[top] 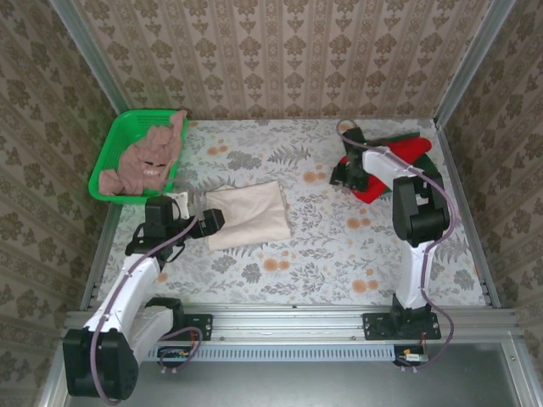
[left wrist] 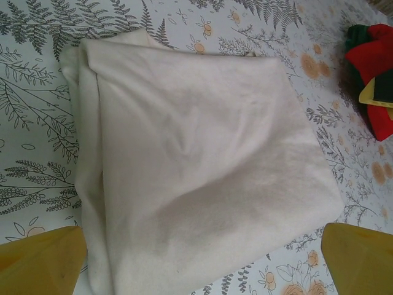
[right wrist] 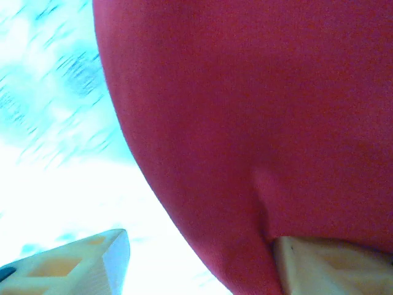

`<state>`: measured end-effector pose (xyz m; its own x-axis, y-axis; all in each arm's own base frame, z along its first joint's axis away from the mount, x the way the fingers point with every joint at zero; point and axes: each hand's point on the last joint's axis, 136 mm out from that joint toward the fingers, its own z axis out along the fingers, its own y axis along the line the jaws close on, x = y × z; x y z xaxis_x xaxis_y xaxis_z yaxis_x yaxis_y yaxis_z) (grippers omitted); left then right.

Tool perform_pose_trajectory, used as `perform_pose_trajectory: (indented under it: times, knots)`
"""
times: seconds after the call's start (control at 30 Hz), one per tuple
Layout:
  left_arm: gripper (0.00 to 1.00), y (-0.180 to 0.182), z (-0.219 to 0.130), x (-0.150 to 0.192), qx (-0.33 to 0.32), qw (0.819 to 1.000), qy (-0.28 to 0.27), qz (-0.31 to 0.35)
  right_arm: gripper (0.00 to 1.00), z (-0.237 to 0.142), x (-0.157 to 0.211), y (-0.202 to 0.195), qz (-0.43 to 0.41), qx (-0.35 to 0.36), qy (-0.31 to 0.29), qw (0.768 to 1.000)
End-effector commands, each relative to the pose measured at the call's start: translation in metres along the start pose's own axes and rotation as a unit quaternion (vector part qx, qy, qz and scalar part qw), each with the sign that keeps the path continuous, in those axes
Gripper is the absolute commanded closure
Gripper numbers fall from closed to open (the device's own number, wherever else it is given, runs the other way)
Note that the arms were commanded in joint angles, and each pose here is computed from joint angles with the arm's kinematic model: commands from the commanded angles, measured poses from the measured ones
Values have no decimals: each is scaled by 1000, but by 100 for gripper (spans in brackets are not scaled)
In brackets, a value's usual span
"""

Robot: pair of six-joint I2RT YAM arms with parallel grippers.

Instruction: Fold and stack the t-shirts

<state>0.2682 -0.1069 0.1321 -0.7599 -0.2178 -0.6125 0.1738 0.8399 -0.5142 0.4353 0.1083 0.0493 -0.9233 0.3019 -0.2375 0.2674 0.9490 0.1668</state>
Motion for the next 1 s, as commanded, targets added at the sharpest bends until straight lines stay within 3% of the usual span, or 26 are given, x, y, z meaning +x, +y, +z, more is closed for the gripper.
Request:
perform_pose_trajectory:
  times: [0.0, 0.1, 0.4, 0.77, 0.87, 0.97]
  knots:
    - [0, 2, 0, 3, 4, 1000, 3, 3, 34, -24, -20, -18, 37, 22, -31, 999]
    - [0, 2, 0, 5, 4, 1000, 5, 5, 32, -39, -41, -51, 49, 65, -51, 995]
    - [0, 5, 3, 4, 5, 1000, 3, 1, 30, -55, -82, -108, 81, 61, -76, 992]
    - [0, 7, 3, 1, 0, 1000, 6, 0, 27, -77, -138, -85, 12, 2, -112, 994]
    - [0, 6, 3, 2, 2, 1000, 9, -4, 26, -73, -153, -91, 11, 22, -125, 992]
    - [0, 2, 2, -1, 9, 1000, 5, -6, 29, -57, -164, -119, 7, 107, -111, 988]
